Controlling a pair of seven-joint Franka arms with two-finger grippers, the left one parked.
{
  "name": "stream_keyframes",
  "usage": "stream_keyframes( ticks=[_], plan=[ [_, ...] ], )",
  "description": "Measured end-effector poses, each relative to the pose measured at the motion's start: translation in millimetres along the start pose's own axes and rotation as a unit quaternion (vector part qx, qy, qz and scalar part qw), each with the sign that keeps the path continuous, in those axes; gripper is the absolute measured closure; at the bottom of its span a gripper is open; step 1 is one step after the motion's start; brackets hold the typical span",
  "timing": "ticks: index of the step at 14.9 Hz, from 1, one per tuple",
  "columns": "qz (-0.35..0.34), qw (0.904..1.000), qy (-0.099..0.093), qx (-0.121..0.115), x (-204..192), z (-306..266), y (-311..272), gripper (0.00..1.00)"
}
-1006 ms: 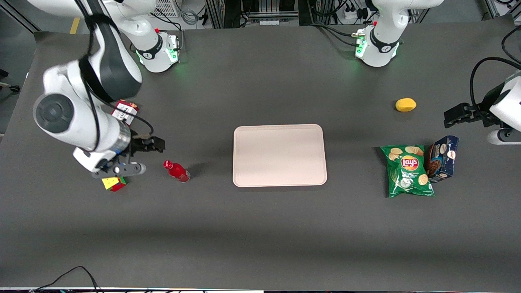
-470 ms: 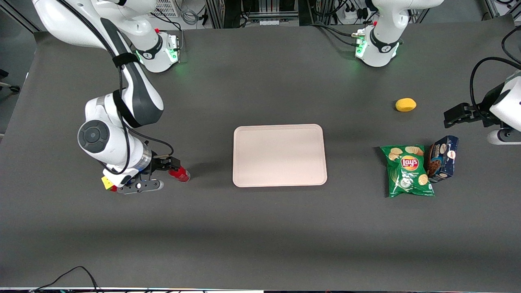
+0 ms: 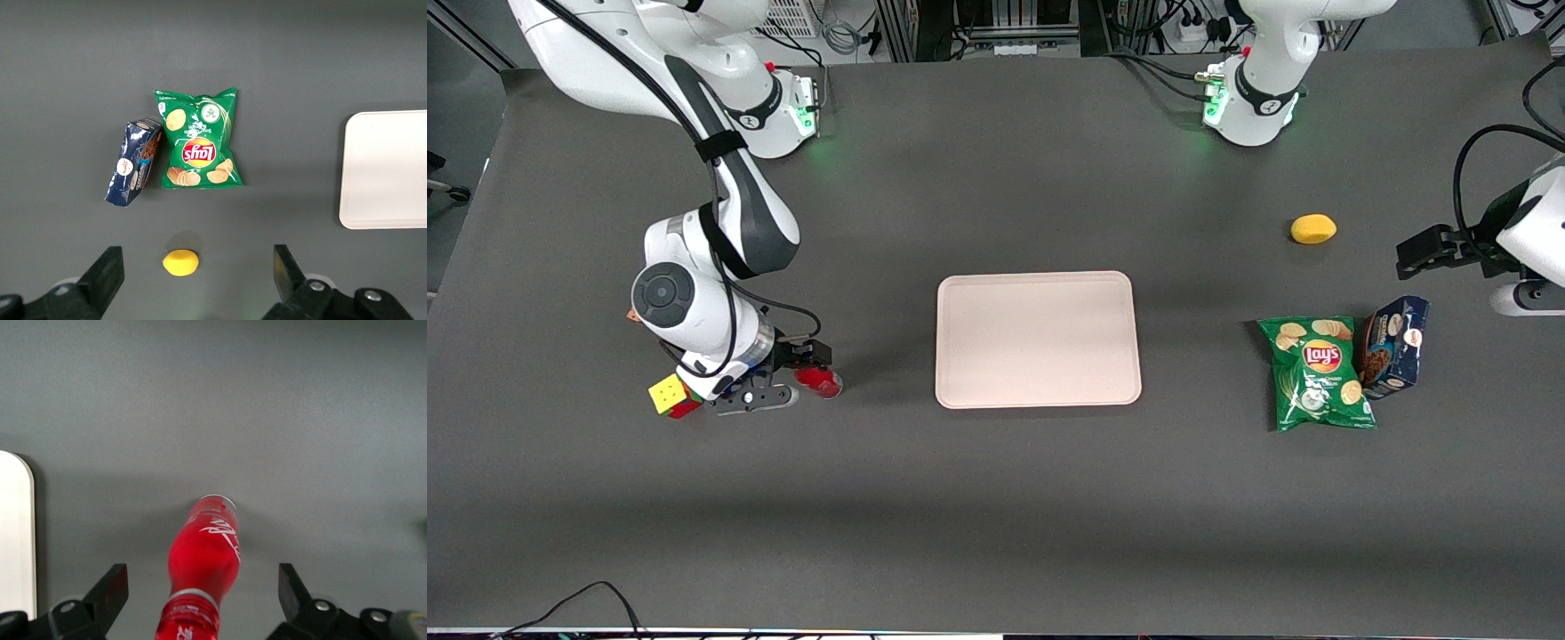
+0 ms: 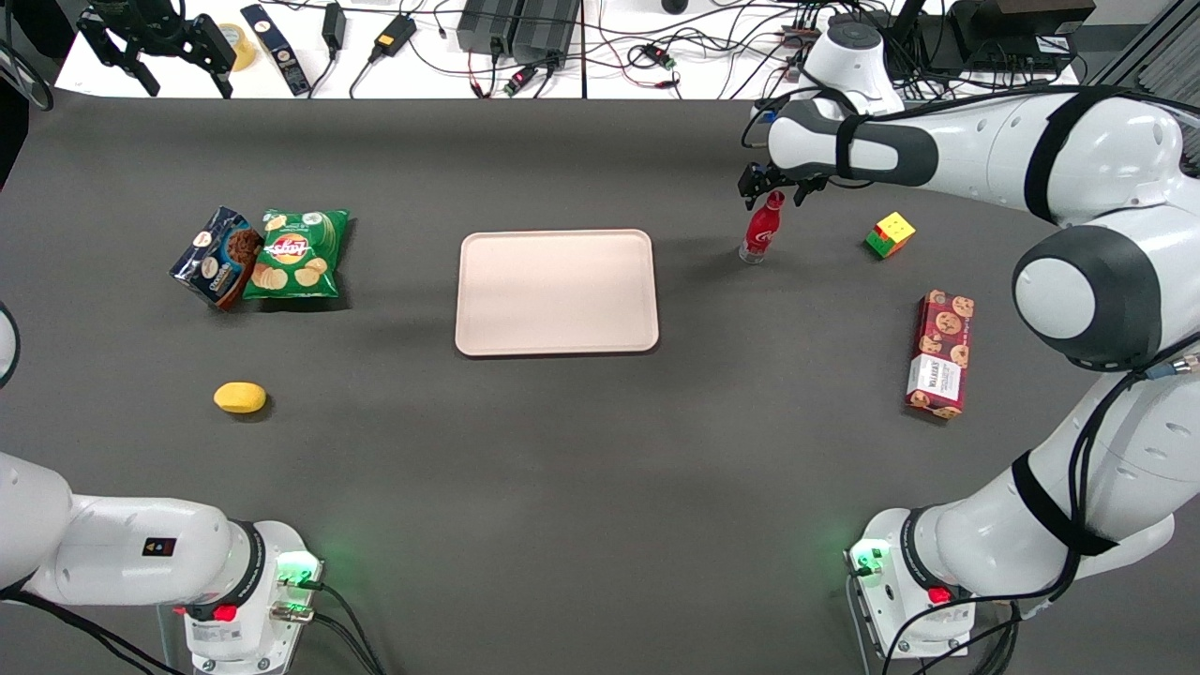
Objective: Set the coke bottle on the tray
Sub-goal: 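Close the right gripper around the bottle's middle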
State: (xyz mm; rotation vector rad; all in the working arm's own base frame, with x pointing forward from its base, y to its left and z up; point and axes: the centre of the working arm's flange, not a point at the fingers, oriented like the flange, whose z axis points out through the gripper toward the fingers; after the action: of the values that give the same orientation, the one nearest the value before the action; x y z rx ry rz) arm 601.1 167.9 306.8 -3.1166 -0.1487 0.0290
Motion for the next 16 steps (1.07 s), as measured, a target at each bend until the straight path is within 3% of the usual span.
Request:
stream_keyframes(
  ticks=[11, 16],
  plan=[
    [-0.001, 1.0, -0.004, -0.001, -8.3, 4.2, 0.3, 0.01],
    [-0.002, 1.0, 0.003, 0.0, -7.6, 0.5, -1.0, 0.49]
  ],
)
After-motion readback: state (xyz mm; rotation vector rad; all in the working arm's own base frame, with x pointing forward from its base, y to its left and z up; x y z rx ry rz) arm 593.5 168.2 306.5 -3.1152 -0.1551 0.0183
